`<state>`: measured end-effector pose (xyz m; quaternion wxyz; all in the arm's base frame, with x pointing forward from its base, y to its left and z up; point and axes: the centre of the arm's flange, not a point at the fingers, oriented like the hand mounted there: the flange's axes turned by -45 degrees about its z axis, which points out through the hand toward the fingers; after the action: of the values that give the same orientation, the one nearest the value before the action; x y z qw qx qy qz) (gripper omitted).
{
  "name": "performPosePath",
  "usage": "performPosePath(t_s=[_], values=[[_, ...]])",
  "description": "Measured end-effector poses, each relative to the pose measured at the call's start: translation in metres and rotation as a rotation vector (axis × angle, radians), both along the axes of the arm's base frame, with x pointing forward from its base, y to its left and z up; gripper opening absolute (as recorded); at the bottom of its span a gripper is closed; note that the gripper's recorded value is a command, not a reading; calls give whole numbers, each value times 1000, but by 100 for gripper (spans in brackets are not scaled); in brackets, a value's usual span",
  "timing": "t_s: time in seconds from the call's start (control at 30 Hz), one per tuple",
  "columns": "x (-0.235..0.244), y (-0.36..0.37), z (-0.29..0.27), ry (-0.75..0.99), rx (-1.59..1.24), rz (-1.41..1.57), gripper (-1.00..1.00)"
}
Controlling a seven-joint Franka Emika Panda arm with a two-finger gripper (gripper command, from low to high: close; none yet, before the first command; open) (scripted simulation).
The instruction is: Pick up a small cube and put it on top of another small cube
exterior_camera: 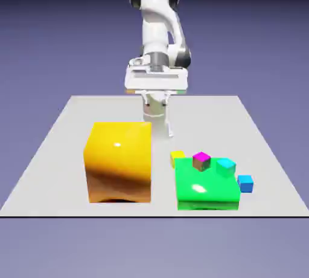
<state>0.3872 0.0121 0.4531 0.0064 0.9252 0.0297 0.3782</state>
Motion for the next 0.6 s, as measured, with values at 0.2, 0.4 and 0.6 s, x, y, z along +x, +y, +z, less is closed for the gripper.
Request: performPosePath(t_s=[0.2,0.4,0.6], values=[[-13,34,-30,110,-18,31,0],[-31,61,-67,227,-36,60,0],[-53,81,-109,346,-50,83,0]])
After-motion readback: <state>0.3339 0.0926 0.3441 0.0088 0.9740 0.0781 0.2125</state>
